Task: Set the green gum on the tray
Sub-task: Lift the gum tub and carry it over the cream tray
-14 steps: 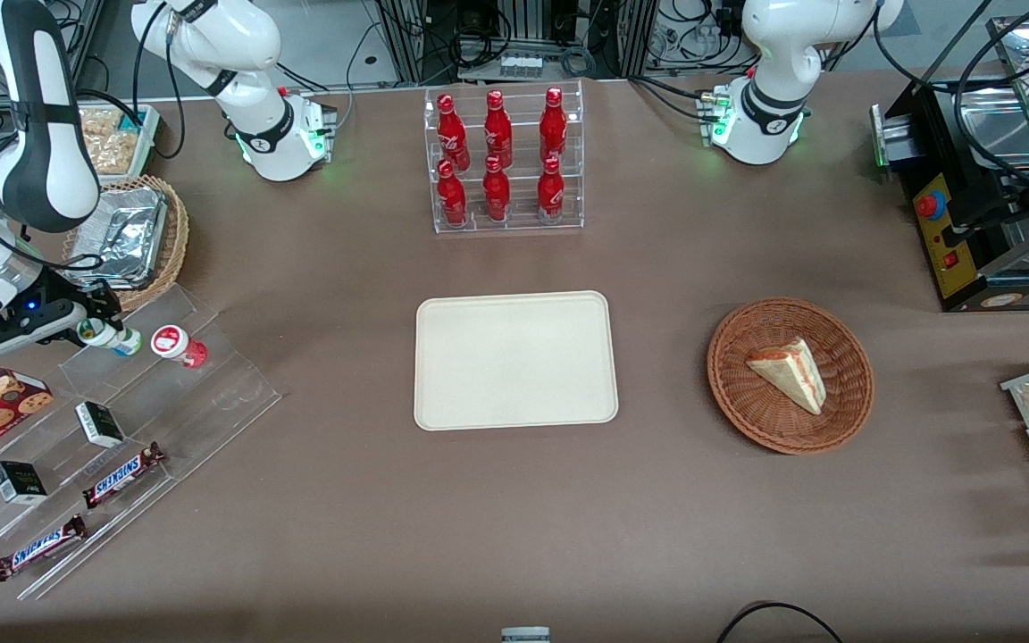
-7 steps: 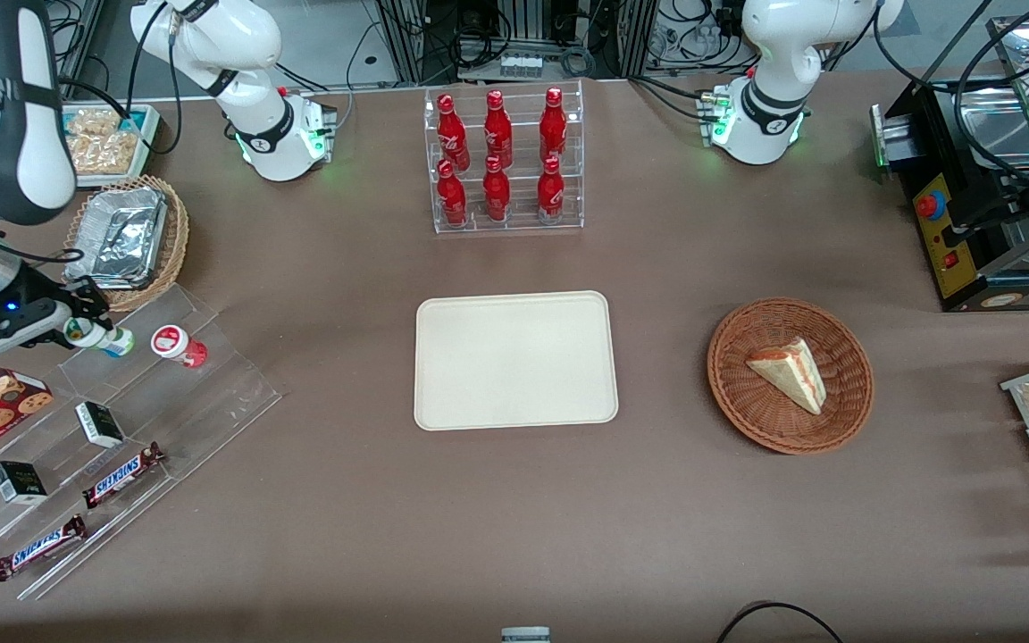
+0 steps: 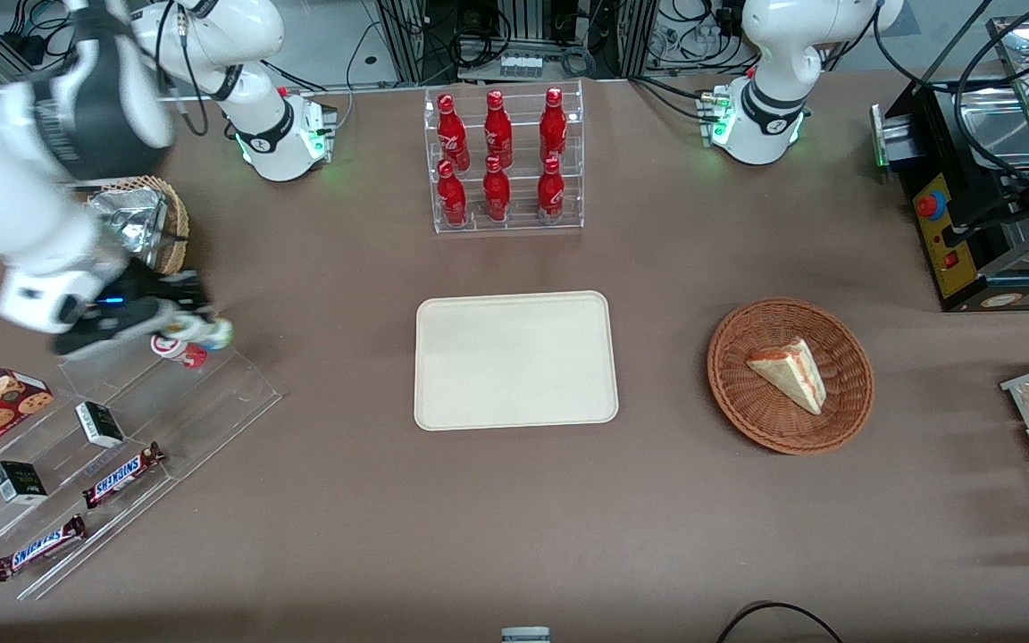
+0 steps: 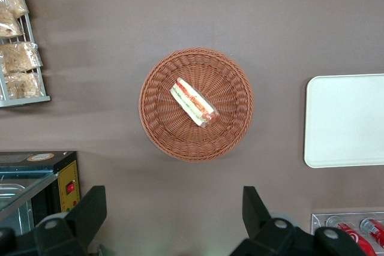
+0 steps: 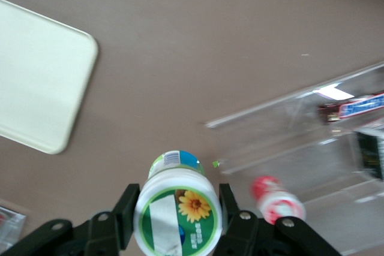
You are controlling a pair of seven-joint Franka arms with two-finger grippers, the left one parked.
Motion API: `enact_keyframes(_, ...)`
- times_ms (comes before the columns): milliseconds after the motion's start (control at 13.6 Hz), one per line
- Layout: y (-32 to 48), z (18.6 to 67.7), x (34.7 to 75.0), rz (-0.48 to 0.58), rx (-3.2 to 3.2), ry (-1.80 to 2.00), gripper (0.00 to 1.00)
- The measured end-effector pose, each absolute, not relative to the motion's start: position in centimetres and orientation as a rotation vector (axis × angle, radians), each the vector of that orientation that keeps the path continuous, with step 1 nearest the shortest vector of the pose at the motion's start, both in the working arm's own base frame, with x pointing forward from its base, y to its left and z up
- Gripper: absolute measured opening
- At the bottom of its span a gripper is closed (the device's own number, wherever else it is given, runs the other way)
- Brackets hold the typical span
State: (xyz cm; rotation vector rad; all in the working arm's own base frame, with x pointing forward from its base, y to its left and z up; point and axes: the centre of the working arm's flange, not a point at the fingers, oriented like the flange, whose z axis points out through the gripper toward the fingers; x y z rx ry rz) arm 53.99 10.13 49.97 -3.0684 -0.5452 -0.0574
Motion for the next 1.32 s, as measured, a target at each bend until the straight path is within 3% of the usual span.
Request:
enact_keyframes(661, 37.9, 41.8, 53.1, -0.011, -3.125, -0.144, 0.59)
enact_keyframes(1321, 49.2, 29.1, 48.5, -0.163, -3.183, 0.077, 0.59)
